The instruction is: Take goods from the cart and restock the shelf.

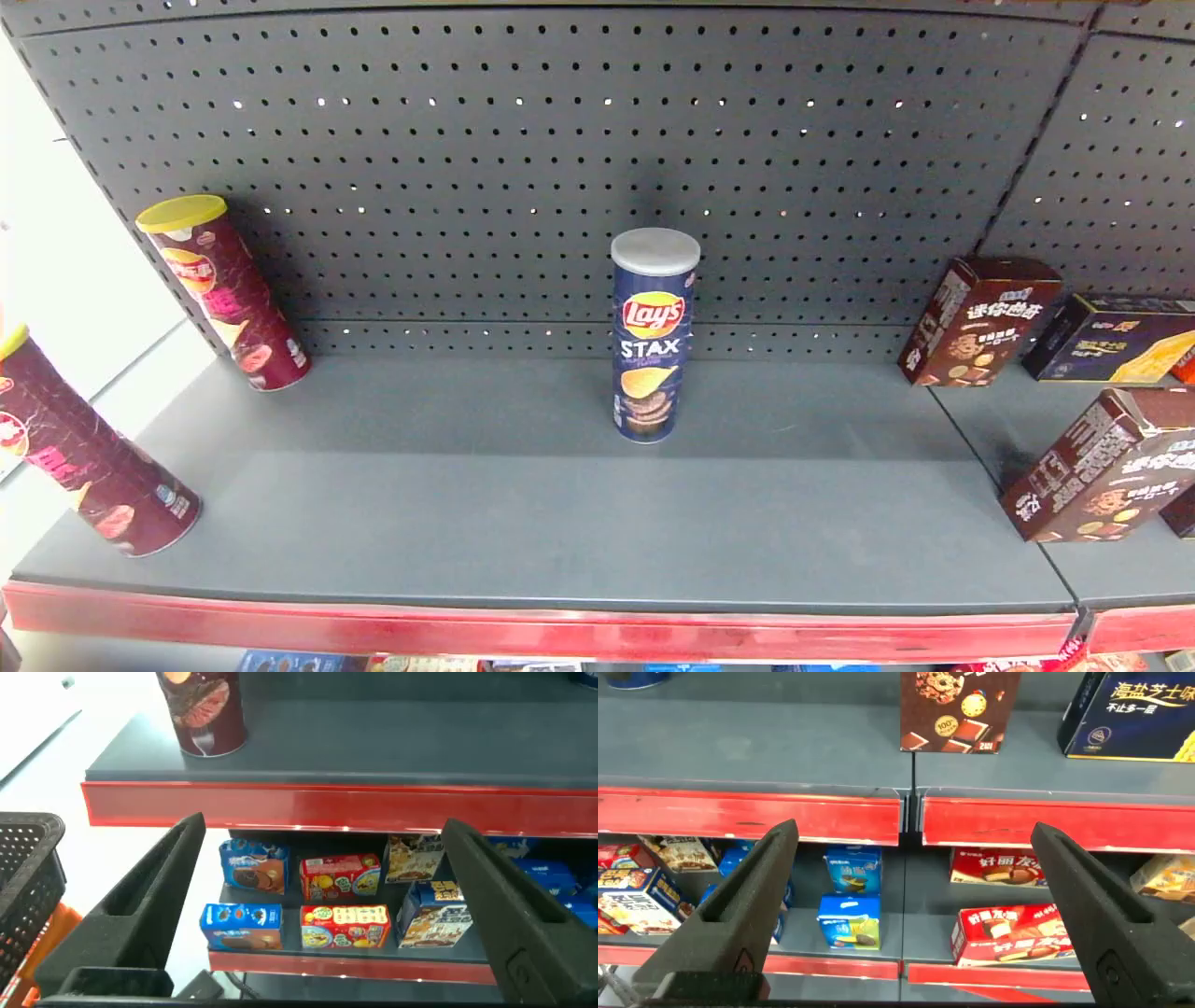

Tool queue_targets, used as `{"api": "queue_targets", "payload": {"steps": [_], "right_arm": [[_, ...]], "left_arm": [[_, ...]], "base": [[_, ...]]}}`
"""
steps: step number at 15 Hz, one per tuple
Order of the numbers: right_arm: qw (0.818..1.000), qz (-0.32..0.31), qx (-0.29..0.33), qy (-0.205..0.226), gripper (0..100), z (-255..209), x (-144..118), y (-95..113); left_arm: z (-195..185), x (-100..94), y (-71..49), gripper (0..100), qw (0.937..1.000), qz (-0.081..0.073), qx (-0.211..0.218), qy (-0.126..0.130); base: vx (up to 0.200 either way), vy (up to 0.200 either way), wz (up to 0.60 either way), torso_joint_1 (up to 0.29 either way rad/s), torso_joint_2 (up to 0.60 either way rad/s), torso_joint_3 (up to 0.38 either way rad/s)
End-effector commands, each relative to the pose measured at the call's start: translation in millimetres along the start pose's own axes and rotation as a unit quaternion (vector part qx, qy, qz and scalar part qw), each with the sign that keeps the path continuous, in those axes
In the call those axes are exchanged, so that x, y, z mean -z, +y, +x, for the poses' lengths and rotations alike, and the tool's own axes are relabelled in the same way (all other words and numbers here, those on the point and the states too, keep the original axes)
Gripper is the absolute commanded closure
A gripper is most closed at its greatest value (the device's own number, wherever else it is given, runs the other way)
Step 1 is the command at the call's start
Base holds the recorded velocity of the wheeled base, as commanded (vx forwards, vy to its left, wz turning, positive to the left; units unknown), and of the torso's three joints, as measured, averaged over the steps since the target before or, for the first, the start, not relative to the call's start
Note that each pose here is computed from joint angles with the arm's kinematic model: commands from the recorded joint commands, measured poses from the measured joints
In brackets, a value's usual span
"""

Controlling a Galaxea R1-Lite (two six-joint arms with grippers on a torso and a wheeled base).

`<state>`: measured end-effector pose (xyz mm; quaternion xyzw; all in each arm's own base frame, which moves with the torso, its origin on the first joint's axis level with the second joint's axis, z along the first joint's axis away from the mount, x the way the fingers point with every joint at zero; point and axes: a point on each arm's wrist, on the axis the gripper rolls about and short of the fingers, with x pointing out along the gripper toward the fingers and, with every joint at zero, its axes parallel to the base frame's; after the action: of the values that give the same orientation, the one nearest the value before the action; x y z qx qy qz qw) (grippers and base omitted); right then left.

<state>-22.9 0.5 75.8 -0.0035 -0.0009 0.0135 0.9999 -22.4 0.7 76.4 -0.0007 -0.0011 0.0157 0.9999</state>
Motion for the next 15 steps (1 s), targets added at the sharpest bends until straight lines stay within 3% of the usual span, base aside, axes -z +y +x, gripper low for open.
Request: {"api": "queue_targets", "payload": {"steps": [1, 8, 15], "right_arm": [[1.0, 0.0, 0.0, 0.0, 0, 0.0, -0.1, 0.0], [1.0, 0.0, 0.0, 0.001, 0, 0.1, 0.3, 0.0], [1.0, 0.001, 0.0, 0.0, 0, 0.0, -0.1, 0.0]], "left_arm": [[-0.1, 0.0, 0.0, 0, 1.0, 0.0, 0.0, 0.0], [0.1, 0.0, 0.0, 0, 1.0, 0.0, 0.0, 0.0], [0.1, 0.0, 0.0, 0, 1.0, 0.0, 0.0, 0.0]], "base": [[0.0, 0.0, 0.6, -0.002, 0.0, -0.002], [0.0, 0.0, 0.6, 0.005, 0.0, -0.002], [0.0, 0.0, 0.0, 0.0, 0.0, 0.0]]}}
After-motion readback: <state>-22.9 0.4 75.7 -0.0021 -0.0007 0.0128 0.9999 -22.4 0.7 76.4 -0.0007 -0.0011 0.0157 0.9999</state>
